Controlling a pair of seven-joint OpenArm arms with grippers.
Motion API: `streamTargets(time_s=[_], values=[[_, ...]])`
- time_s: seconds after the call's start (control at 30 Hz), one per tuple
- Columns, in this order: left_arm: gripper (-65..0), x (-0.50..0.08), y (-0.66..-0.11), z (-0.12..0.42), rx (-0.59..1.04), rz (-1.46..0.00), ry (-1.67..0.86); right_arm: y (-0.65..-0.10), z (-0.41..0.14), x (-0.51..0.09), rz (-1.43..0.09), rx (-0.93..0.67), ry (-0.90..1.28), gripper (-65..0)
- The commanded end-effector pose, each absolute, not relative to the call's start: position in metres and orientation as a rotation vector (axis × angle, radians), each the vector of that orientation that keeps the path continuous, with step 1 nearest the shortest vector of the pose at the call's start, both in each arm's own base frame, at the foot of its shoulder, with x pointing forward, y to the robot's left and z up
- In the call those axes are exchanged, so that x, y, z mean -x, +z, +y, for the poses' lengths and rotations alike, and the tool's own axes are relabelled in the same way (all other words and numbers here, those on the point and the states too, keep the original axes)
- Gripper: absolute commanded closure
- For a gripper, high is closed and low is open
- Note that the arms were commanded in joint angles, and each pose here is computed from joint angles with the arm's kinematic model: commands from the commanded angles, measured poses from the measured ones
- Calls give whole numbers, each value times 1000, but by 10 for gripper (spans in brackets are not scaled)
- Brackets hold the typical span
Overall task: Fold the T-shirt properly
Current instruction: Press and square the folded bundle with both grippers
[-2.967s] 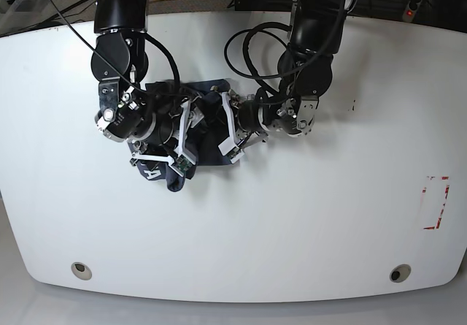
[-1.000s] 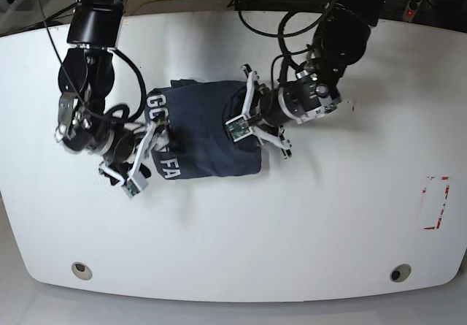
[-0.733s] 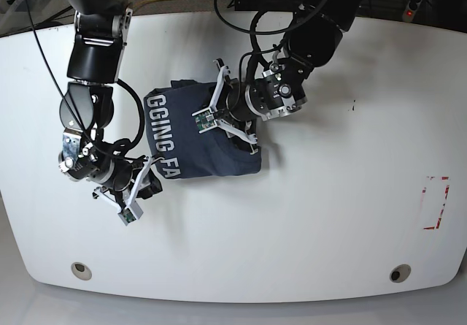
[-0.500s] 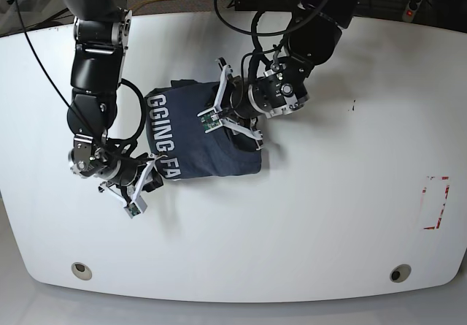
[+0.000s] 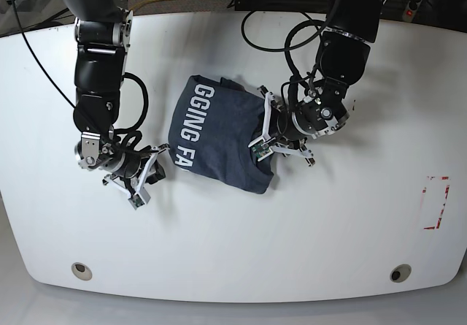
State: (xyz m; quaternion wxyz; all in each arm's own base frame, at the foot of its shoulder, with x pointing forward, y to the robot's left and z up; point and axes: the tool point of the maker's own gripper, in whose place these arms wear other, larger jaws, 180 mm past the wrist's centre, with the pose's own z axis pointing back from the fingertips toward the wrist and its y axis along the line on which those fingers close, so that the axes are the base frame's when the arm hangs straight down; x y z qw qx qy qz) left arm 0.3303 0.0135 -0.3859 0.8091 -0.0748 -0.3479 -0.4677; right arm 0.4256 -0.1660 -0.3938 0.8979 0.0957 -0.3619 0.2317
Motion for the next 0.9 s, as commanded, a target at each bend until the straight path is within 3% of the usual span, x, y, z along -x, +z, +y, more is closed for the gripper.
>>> streamTargets(time_s=[0.0,0.23,0.4,0.87], values=[[-150,-346,-356,21,118,-835,-1018,-340,-170,-452,-866,-131,519,-108],[-150,-353,-308,35,24,-962,-1066,-285,-149,-447,-850,40,696,-106],[-151,-355,-300,54,0,-989,-992,-271,-120,-428,-866,55,737,-108],[-153,-353,-301,74,6,-996,-846,-350,-98,-387,-726,-91,714,-103]])
